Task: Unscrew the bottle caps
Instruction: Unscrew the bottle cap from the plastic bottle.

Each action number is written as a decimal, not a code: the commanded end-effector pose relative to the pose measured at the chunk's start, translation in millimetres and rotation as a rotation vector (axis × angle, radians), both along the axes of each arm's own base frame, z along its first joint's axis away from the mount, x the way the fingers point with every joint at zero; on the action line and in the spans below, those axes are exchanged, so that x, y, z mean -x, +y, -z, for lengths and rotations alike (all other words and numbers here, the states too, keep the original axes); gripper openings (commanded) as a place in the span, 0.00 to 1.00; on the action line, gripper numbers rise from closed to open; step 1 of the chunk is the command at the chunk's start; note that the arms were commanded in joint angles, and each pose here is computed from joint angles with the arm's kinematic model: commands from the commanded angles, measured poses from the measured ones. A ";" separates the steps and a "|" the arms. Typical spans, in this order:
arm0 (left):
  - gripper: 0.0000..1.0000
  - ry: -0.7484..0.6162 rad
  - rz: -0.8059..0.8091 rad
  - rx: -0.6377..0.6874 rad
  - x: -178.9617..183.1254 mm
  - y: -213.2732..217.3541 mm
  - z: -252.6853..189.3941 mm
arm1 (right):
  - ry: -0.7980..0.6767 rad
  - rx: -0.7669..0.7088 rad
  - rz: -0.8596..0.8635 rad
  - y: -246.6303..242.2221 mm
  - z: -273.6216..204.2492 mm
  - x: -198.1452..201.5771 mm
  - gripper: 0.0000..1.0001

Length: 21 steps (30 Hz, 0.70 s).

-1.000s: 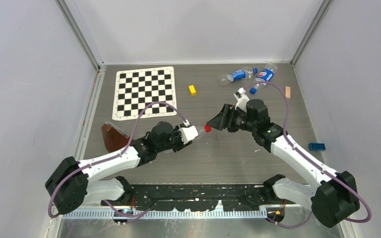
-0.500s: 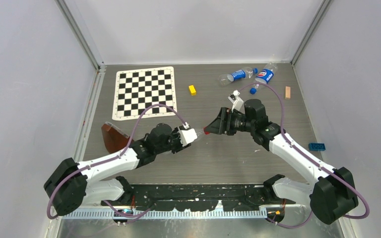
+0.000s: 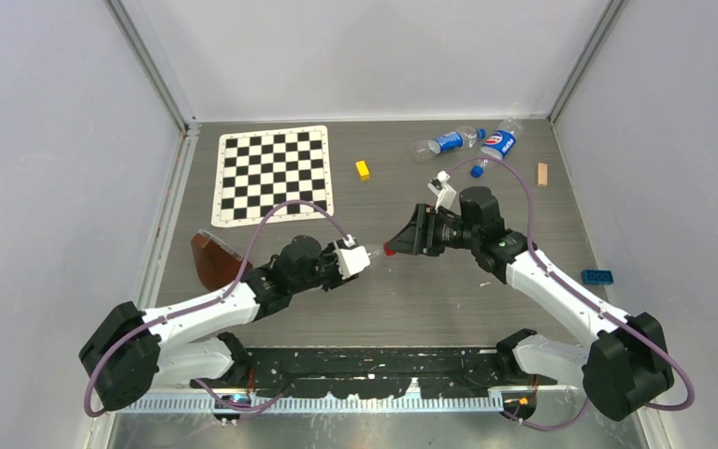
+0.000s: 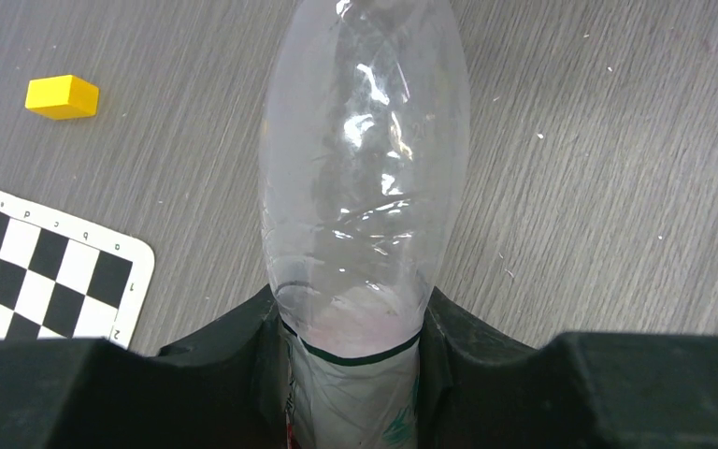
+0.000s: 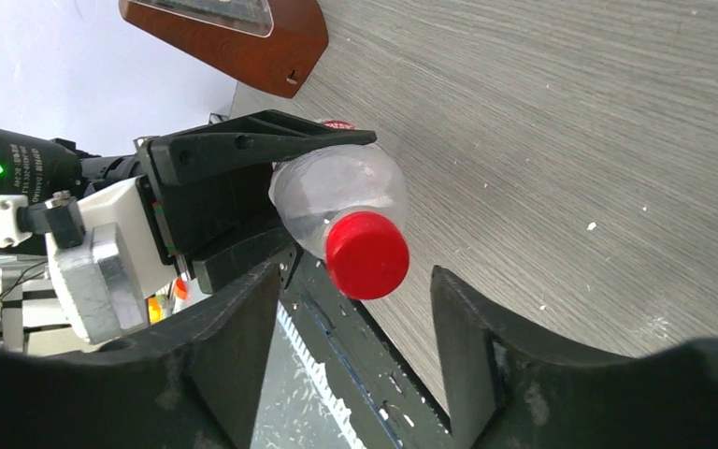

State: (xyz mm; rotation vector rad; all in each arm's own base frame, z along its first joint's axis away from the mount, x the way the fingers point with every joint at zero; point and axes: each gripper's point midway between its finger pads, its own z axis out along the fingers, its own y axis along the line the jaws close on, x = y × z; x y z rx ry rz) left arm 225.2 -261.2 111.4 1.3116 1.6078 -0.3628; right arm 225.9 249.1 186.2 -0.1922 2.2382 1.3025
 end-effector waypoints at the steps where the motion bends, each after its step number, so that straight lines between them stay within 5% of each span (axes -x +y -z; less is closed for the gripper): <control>1: 0.05 -0.074 0.047 0.092 1.0 -12.0 -25.6 | -0.040 -0.041 -0.054 10.1 -12.9 -6.2 0.61; 12: 0.07 -0.079 0.056 0.102 3.1 -12.5 -23.1 | -0.047 -0.061 -0.082 15.7 -7.0 -9.6 0.28; 18: 0.44 -0.048 0.037 0.152 3.2 -17.4 -26.0 | -0.065 -0.080 -0.134 17.9 -7.7 -2.1 0.14; 21: 0.52 -0.034 0.039 0.198 3.2 -24.1 -31.1 | -0.067 -0.075 -0.128 17.3 -6.9 -3.3 0.12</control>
